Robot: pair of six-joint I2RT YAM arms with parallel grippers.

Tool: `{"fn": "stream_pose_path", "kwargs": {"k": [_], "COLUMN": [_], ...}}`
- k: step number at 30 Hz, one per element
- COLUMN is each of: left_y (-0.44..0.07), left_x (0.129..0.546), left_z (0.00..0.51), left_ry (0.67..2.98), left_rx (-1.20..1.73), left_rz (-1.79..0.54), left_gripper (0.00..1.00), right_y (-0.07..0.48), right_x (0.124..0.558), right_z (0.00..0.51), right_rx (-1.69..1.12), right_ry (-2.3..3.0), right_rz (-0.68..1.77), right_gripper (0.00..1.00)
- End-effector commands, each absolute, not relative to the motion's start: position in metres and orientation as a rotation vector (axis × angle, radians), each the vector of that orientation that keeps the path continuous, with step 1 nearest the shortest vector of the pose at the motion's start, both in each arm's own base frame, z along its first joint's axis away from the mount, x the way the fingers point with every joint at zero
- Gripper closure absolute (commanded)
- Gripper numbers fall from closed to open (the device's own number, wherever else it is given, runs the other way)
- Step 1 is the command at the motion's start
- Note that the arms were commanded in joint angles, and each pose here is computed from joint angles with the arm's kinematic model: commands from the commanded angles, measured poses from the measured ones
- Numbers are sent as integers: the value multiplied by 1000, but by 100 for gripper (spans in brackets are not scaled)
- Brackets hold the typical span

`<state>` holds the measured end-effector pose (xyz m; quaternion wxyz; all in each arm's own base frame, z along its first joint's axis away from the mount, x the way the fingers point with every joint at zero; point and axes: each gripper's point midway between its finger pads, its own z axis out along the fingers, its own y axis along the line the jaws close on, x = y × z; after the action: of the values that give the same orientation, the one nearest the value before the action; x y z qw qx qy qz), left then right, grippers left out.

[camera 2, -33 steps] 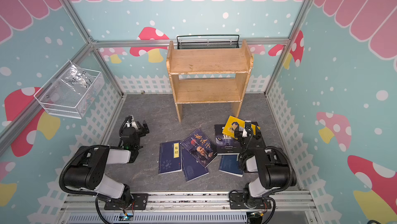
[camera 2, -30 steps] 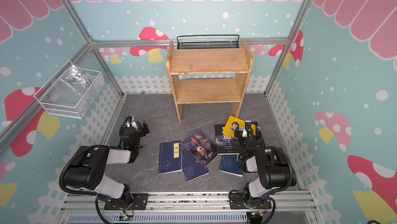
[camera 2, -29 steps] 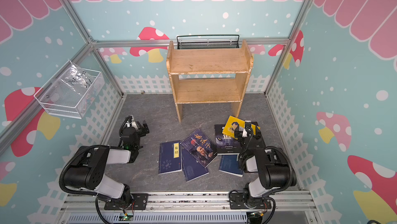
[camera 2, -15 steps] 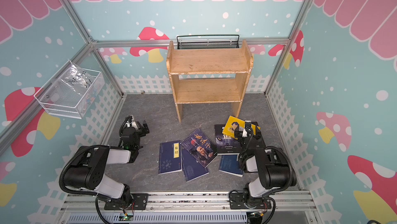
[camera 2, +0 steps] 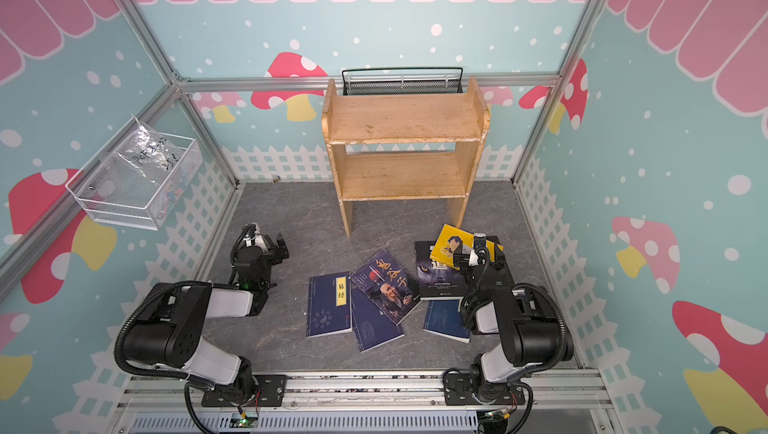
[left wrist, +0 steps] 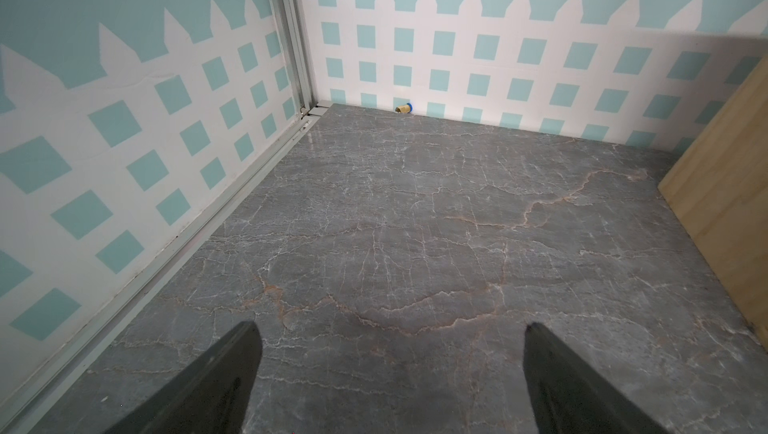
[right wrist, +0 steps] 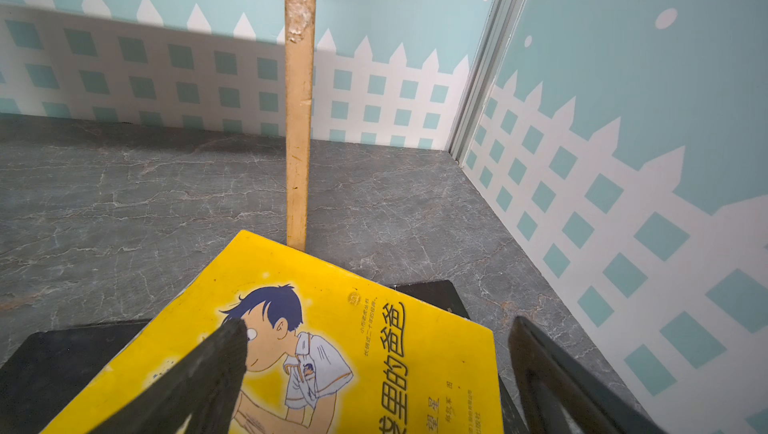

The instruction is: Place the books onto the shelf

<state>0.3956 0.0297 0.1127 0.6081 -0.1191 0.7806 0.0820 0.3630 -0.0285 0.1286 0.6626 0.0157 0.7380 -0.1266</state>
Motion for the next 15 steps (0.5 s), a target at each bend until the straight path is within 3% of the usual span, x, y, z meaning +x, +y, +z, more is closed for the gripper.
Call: {"fn": "stream_pose_path", "kwargs": {"k": [1, 15], "left_y": [31, 28], "left_x": [397, 395], "left_z": [118, 125], "left_ry": [1791, 1772], "left_rx": [-267, -248], "left_rz": [192, 191], "left_gripper": [1, 1], "right_y": [-30, -17], "right_x": [364, 369], "right_z": [137, 147], "right_rx": [45, -39], "right_ry": [1637, 1635], "right_rz": [-286, -250], "right_gripper": [1, 1]}}
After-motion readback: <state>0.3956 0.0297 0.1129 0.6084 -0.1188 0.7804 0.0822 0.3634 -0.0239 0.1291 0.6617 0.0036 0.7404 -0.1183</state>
